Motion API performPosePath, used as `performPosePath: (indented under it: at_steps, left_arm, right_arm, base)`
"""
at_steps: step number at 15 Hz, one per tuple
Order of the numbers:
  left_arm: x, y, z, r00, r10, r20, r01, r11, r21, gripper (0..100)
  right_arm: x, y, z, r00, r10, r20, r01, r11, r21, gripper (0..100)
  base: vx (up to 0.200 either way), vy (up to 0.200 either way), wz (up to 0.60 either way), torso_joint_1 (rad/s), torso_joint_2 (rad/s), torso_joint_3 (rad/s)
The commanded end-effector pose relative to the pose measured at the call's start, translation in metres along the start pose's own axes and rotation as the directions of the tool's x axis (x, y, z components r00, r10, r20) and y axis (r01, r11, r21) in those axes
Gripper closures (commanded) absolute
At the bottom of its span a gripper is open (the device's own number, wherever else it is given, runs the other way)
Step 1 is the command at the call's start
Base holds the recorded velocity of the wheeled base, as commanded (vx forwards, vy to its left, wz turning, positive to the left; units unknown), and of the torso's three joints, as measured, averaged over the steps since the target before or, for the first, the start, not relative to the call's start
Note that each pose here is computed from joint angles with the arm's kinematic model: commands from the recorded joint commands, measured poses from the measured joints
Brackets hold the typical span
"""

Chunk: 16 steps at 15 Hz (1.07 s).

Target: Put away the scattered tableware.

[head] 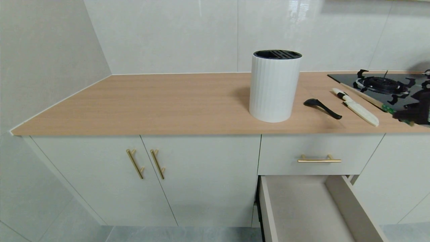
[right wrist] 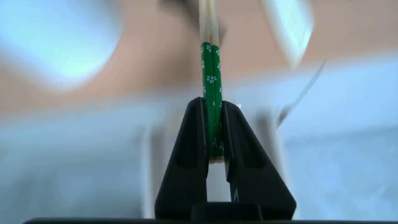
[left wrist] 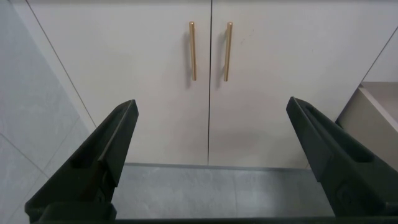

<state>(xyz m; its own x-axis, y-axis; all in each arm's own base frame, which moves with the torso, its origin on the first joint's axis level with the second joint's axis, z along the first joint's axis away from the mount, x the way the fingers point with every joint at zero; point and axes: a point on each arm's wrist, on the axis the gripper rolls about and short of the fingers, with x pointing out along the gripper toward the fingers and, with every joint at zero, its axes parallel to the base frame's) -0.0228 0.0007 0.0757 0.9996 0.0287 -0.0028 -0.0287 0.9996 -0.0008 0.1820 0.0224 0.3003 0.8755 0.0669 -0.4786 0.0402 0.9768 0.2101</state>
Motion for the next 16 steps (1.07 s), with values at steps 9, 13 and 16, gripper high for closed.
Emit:
performPosePath:
  at_steps: [9,13,16]
  left_arm:
    - [0.000,0.000,0.000,1.000,0.000,0.000,0.000,1.000,-0.001,0]
    - [0.000,0.000,0.000,1.000,0.000,0.000,0.000,1.000,-0.001,0]
    - [0.000,0.000,0.000,1.000,0.000,0.000,0.000,1.000,-0.001,0]
  right_arm:
    - [-0.034,-0.006,-0.072,0.769,0.070,-0.636,-0.113,0.993,-0.028,100]
    - [0.021,-0.003,-0.082,0.673,0.023,-0.740,-0.064,0.998,-0.028,100]
    - [0.032,-0.004,-0.086,0.672,0.020,-0.740,-0.058,0.998,-0.025,100]
  base:
    - [0.000,0.000,0.00,0.000,0.00,0.000]
    - [0.000,0.000,0.00,0.000,0.00,0.000]
    - [0.000,0.000,0.00,0.000,0.00,0.000]
